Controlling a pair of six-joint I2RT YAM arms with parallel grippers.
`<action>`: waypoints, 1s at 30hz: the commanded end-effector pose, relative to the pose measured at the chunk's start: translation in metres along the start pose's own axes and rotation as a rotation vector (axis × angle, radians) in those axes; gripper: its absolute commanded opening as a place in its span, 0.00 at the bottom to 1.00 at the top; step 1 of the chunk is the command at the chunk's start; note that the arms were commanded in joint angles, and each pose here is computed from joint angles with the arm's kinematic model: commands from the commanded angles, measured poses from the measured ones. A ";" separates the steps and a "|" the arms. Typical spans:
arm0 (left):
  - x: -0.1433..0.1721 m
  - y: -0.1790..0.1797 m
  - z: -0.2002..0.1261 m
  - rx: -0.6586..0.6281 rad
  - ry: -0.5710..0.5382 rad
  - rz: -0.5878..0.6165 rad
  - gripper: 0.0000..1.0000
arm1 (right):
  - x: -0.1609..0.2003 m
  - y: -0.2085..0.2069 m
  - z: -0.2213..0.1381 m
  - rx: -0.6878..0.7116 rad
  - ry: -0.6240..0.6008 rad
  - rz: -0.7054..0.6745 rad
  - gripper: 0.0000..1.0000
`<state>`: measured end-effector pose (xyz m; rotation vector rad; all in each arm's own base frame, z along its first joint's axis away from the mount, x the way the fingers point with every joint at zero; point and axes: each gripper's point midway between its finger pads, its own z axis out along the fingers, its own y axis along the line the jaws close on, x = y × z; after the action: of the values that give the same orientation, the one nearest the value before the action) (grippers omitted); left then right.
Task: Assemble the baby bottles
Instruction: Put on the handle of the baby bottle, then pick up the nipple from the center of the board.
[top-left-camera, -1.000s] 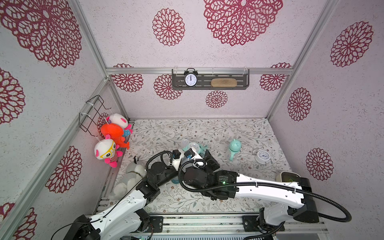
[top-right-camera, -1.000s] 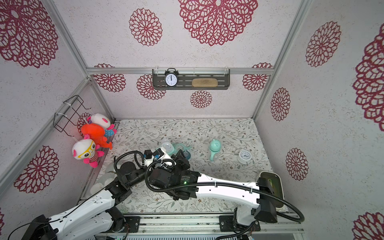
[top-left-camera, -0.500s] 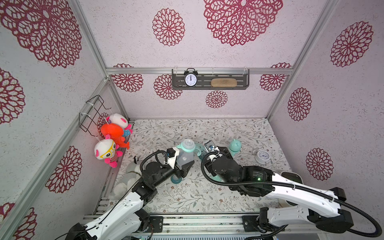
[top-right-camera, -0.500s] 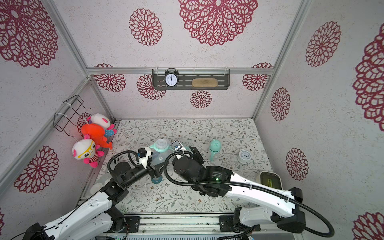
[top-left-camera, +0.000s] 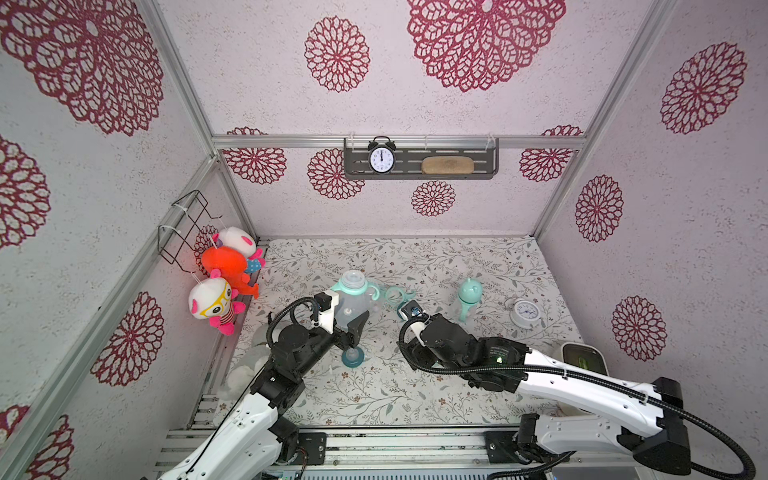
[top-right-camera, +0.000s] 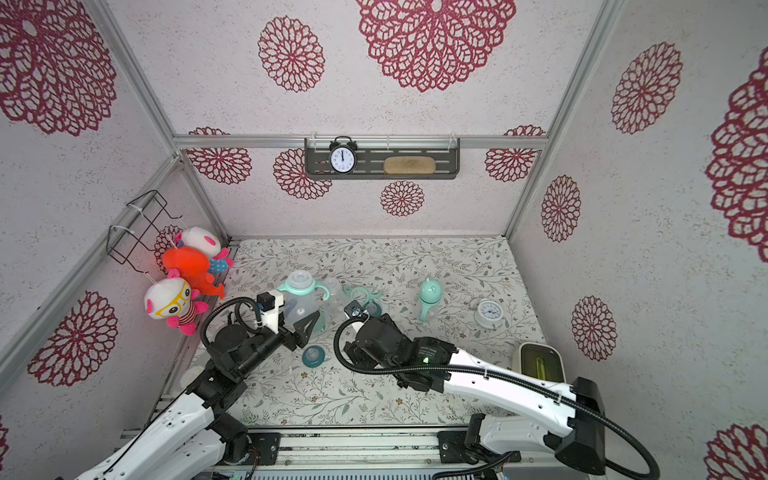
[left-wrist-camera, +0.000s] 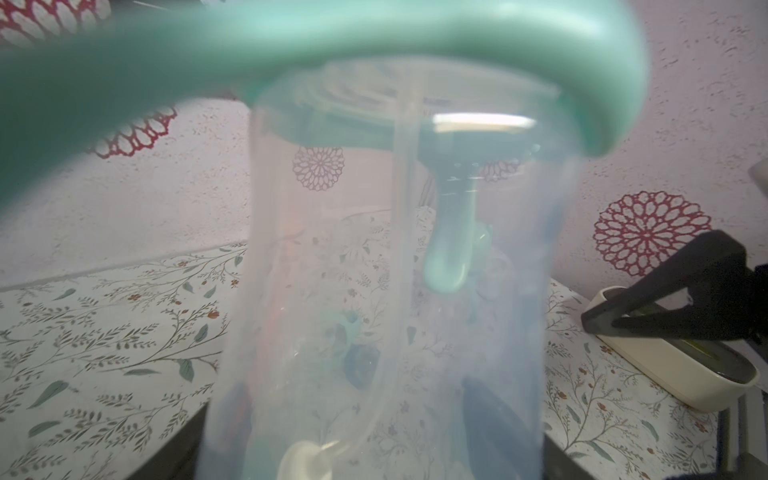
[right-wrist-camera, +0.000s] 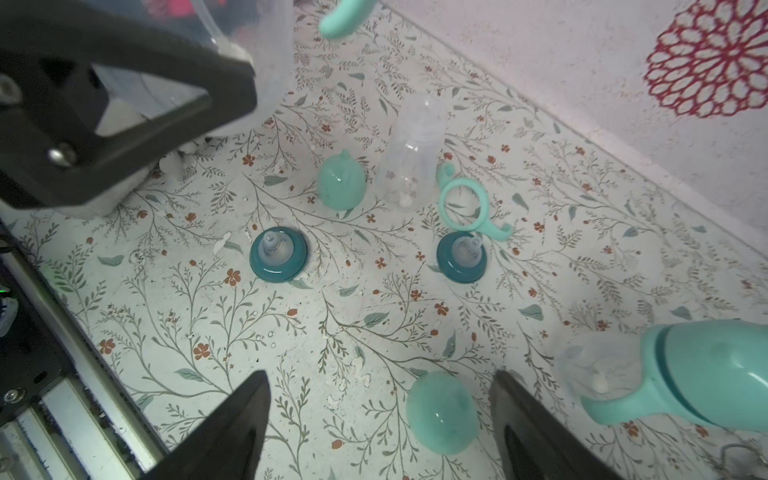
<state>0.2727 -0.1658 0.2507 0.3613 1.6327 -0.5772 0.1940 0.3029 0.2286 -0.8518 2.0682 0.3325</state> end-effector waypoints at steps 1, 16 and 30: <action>-0.019 0.014 -0.008 -0.072 -0.040 -0.024 0.00 | -0.010 0.021 0.013 -0.108 -0.053 0.077 0.86; -0.040 0.036 -0.036 -0.181 -0.103 -0.099 0.00 | 0.027 0.078 0.116 -0.260 -0.012 0.070 0.93; -0.042 0.021 -0.045 -0.109 -0.105 -0.146 0.00 | 0.031 0.114 0.188 -0.289 0.033 0.036 0.92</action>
<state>0.2566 -0.1190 0.2771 0.1396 1.6239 -0.5679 0.2129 0.4553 0.0686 -1.0130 2.1521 0.6194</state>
